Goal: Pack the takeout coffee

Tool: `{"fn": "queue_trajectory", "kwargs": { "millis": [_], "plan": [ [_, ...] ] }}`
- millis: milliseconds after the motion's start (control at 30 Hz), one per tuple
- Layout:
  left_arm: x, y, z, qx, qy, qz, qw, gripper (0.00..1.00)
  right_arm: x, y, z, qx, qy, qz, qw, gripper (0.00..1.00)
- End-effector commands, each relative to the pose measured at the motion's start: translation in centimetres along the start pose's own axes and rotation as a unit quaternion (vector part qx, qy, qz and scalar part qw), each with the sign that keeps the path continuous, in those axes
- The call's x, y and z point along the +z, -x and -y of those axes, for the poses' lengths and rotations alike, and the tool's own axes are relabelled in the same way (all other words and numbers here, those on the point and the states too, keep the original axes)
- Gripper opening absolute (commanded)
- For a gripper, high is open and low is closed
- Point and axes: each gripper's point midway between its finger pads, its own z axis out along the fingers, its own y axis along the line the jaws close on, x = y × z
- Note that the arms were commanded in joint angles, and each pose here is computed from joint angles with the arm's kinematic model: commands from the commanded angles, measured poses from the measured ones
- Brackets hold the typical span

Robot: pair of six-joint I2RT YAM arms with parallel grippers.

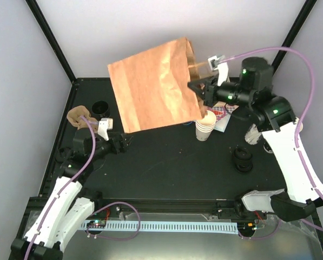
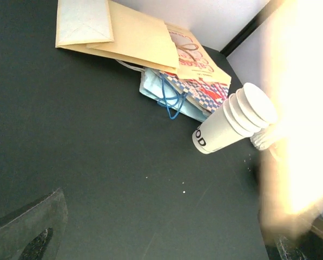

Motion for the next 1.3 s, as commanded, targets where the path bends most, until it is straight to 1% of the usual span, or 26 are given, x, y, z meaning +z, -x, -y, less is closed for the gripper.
{"fn": "queue_trajectory", "kwargs": {
  "millis": [0, 100, 233, 300, 433, 467, 500, 533, 567, 633, 667, 700, 800, 833, 867, 900, 933, 967, 1033, 1067, 1167, 1267],
  "plan": [
    [-2.0, 1.0, 1.1, -0.01, 0.005, 0.022, 1.0, 0.99, 2.0, -5.9, 1.9, 0.032, -0.031, -0.069, 0.997, 0.01],
    [-2.6, 0.5, 0.1, -0.025, 0.028, 0.035, 0.999, 0.99, 2.9, -10.1, 2.8, 0.042, -0.047, -0.114, 0.992, 0.01],
    [-3.6, 0.1, -2.4, -0.048, 0.099, 0.052, 0.992, 0.99, 3.5, -13.9, 3.4, 0.055, -0.053, -0.145, 0.986, 0.01],
    [-3.7, 0.1, -2.9, -0.053, 0.112, 0.055, 0.991, 0.99, 3.6, -14.9, 3.4, 0.058, -0.052, -0.152, 0.985, 0.01],
    [-3.4, 0.1, -1.9, -0.049, 0.085, 0.048, 0.994, 0.99, 3.6, -15.9, 3.1, 0.054, -0.051, -0.162, 0.984, 0.01],
    [-3.3, 0.1, -1.9, -0.049, 0.086, 0.045, 0.994, 0.99, 3.5, -16.2, 3.2, 0.055, -0.054, -0.164, 0.983, 0.01],
    [-3.4, 0.1, -2.5, -0.051, 0.102, 0.045, 0.992, 0.99, 3.5, -16.3, 3.4, 0.055, -0.061, -0.166, 0.983, 0.01],
    [-3.7, 0.0, -3.6, -0.061, 0.135, 0.049, 0.988, 0.99, 3.3, -16.4, 3.7, 0.054, -0.07, -0.166, 0.982, 0.01],
    [-4.4, -0.1, -5.4, -0.08, 0.187, 0.056, 0.978, 0.99, 3.1, -16.2, 4.1, 0.054, -0.086, -0.162, 0.982, 0.01],
    [-6.6, -0.5, -9.0, -0.126, 0.295, 0.083, 0.943, 0.99, 2.3, -15.2, 4.7, 0.055, -0.117, -0.142, 0.981, 0.01],
    [-7.5, -0.7, -10.0, -0.138, 0.328, 0.092, 0.93, 0.99, 1.8, -14.6, 4.7, 0.054, -0.124, -0.127, 0.983, 0.01],
    [-8.0, -0.8, -10.6, -0.144, 0.348, 0.098, 0.921, 0.99, 1.4, -13.9, 4.4, 0.053, -0.122, -0.109, 0.985, 0.01],
    [-8.6, -0.9, -11.2, -0.154, 0.363, 0.114, 0.912, 0.99, 0.6, -12.2, 2.4, 0.049, -0.085, -0.074, 0.992, 0.01],
    [-8.5, -0.7, -11.0, -0.147, 0.355, 0.114, 0.916, 0.99, 0.5, -11.8, 1.7, 0.048, -0.068, -0.071, 0.994, 0.01],
    [-7.5, -0.2, -9.7, -0.125, 0.317, 0.106, 0.934, 0.99, 0.6, -11.8, 1.2, 0.047, -0.054, -0.074, 0.995, 0.01],
    [-6.2, 0.4, -7.6, -0.081, 0.256, 0.093, 0.959, 0.99, 0.7, -11.8, 0.8, 0.047, -0.041, -0.079, 0.995, 0.01],
    [-5.0, 0.9, -4.9, -0.041, 0.178, 0.083, 0.98, 0.99, 0.8, -12.0, 0.5, 0.047, -0.033, -0.086, 0.995, 0.01],
    [-4.3, 1.4, -2.5, -0.014, 0.111, 0.082, 0.99, 0.99, 1.0, -12.3, 0.3, 0.047, -0.022, -0.096, 0.994, 0.01],
    [-3.9, 2.1, 1.2, 0.003, 0.013, 0.086, 0.996, 0.99, 1.5, -13.2, 0.3, 0.042, -0.014, -0.115, 0.992, 0.01],
    [-3.9, 2.4, 2.3, 0.004, -0.015, 0.089, 0.996, 0.99, 1.7, -13.8, 0.5, 0.039, -0.015, -0.127, 0.991, 0.01],
    [-3.7, 2.8, 3.9, 0.005, -0.058, 0.083, 0.995, 0.99, 2.4, -15.5, 1.6, 0.034, -0.033, -0.163, 0.985, 0.01],
    [-3.3, 2.8, 5.3, -0.002, -0.099, 0.063, 0.993, 0.99, 3.0, -16.9, 2.0, 0.026, -0.042, -0.187, 0.981, 0.01]
  ]
}}
